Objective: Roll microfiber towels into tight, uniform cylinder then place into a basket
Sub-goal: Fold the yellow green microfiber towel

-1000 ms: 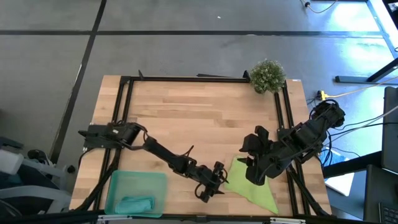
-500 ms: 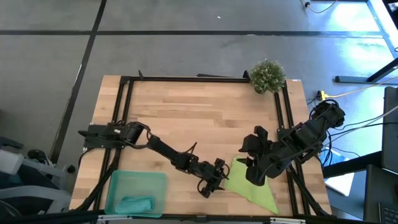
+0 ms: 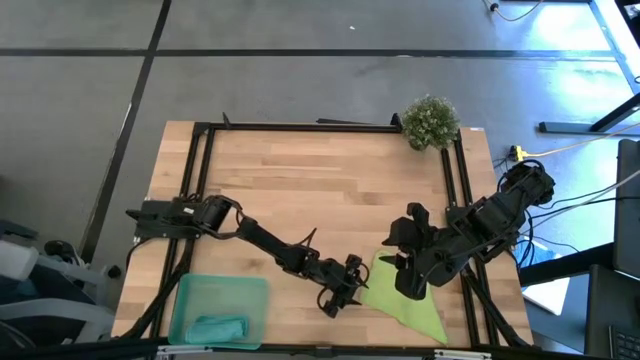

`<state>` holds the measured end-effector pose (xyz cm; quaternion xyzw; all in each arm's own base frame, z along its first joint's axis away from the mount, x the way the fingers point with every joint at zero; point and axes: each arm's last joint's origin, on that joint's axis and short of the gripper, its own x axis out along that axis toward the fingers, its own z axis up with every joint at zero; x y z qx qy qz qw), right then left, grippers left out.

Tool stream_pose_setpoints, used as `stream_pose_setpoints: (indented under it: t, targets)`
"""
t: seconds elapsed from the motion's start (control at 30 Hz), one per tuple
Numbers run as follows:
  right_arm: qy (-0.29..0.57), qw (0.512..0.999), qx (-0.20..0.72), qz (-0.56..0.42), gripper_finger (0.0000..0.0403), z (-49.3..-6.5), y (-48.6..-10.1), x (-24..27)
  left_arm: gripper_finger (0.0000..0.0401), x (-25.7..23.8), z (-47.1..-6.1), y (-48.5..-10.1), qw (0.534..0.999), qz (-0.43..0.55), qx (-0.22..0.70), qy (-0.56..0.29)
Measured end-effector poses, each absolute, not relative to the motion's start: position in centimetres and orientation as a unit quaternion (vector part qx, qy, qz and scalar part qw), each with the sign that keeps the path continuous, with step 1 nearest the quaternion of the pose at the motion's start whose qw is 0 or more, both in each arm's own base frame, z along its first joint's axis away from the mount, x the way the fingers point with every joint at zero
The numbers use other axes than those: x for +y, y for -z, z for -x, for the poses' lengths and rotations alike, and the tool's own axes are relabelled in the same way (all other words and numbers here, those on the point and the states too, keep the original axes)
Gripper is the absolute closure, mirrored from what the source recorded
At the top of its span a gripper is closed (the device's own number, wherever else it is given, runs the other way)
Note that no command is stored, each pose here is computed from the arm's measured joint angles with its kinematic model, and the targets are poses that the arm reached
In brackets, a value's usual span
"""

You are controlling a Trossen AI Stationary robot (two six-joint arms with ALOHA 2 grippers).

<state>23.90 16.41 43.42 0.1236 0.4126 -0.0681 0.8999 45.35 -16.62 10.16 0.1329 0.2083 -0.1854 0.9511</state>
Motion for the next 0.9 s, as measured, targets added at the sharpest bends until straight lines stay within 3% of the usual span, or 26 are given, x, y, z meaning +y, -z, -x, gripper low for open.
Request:
stream_pose_setpoints:
  t: [0.57, 0.7, 0.9]
  targets:
    - [0.067, 0.9, 0.412, -0.125, 0.024, -23.9, -43.4, 16.4, 0.018, -16.6, -45.4, -8.2, 0.949, -0.133, 0.22, 0.184]
    - [0.067, 0.9, 0.412, -0.124, 0.024, -23.9, -43.4, 16.4, 0.0225, -16.7, -45.4, -8.1, 0.949, -0.135, 0.222, 0.181]
    - [0.065, 0.901, 0.412, -0.118, 0.024, -23.9, -43.4, 16.4, 0.0339, -16.3, -45.5, -8.1, 0.948, -0.138, 0.227, 0.177]
